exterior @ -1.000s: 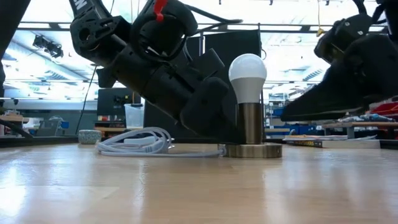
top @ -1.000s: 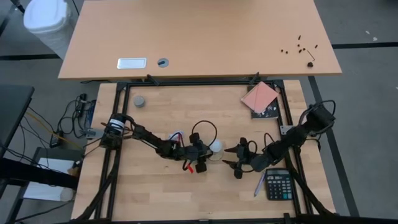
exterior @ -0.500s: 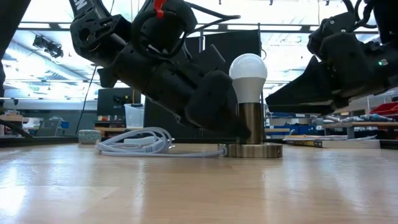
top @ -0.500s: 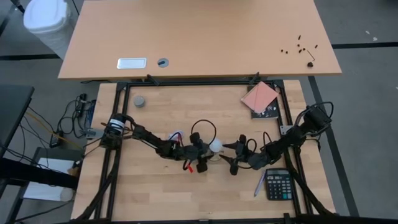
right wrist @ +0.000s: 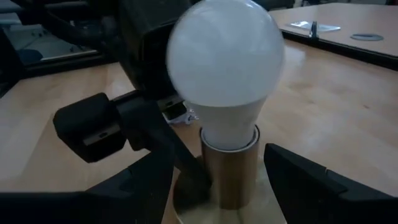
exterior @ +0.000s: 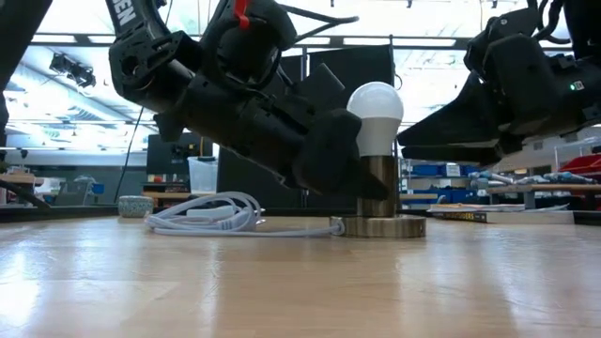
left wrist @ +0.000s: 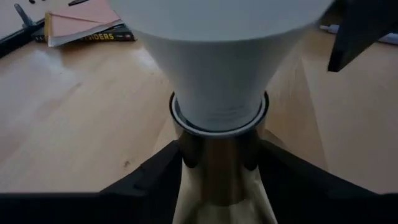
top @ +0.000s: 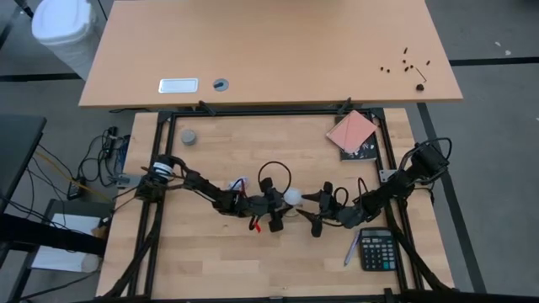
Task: Screw lightbulb
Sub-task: Remove the white lightbulb from the gold lamp
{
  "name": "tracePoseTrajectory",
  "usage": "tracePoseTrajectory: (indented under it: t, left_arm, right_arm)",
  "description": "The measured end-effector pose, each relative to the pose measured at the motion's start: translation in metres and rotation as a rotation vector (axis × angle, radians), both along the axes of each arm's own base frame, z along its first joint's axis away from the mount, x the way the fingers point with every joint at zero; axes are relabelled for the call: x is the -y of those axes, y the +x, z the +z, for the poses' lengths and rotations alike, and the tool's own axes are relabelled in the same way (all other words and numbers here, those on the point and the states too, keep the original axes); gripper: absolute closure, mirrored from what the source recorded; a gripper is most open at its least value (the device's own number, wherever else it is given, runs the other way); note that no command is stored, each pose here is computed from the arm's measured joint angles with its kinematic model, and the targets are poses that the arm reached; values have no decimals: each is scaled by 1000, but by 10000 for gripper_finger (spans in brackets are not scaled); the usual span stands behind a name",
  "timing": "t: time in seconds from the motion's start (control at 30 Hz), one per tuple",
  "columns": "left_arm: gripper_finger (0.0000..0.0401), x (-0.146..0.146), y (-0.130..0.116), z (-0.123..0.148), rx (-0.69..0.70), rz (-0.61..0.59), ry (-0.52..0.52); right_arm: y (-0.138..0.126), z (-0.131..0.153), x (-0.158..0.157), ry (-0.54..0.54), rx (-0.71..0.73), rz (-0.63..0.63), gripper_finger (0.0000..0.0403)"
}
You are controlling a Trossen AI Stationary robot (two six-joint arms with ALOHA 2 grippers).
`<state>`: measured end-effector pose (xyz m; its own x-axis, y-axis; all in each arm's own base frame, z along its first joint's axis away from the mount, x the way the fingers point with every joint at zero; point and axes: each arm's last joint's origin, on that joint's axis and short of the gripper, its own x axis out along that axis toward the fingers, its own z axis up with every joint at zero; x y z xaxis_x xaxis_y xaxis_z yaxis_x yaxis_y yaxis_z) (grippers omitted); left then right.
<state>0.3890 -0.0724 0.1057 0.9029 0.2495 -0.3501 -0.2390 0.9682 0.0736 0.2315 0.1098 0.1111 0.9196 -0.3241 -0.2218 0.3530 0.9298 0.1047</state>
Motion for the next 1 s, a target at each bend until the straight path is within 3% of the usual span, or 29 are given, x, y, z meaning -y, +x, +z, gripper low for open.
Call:
tracePoseTrajectory:
  t: [0.2,0.6,1.0]
  left_arm:
    - [221,-3,1,1,6,1,14]
    - [219,-3,1,1,21,13,-14]
    - [219,-2,1,1,24,19,-35]
  right_arm:
    - [6,4,-2,-16,9,-5,144]
    - [21,12,5,-69,-5,-94,144]
    - [28,10,14,-10,-26,2,144]
